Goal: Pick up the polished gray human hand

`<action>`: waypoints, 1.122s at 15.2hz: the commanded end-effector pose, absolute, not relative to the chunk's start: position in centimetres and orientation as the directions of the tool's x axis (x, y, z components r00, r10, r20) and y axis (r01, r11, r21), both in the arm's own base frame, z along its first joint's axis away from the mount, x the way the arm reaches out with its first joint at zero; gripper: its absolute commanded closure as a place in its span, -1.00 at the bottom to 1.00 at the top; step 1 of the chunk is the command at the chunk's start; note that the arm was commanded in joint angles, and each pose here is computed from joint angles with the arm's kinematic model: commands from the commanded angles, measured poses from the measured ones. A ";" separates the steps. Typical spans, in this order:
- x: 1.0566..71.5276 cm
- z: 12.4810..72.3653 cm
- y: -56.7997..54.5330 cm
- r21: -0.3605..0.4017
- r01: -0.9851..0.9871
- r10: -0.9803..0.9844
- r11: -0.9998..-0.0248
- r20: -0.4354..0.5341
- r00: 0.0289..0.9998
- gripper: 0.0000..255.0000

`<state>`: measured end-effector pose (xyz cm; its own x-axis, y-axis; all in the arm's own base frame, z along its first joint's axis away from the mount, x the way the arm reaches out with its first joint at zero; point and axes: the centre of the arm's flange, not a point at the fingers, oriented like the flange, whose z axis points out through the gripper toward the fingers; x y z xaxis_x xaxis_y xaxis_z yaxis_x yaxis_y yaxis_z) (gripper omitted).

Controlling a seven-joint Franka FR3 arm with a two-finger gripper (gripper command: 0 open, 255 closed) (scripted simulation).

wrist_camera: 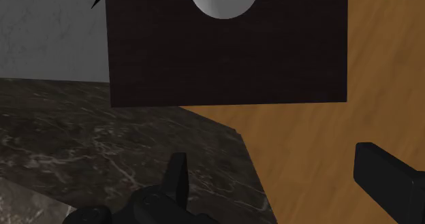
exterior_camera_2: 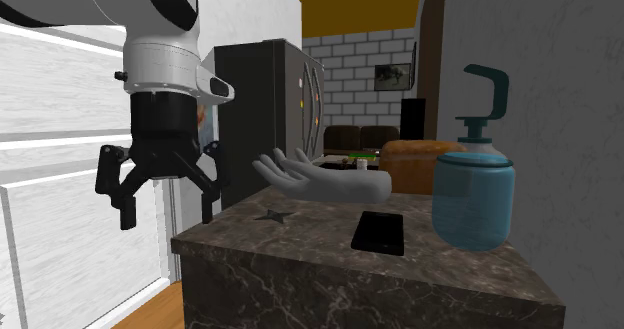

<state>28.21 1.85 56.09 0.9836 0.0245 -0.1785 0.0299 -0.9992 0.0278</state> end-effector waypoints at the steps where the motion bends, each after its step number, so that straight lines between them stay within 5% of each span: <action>1: 28.2 56.1 1.9 0.028 0.030 0.024 -0.999 -0.178 0.984 -1.00; 17: 42.6 58.6 -12.9 -0.095 0.545 0.549 -0.833 -0.030 0.835 -1.00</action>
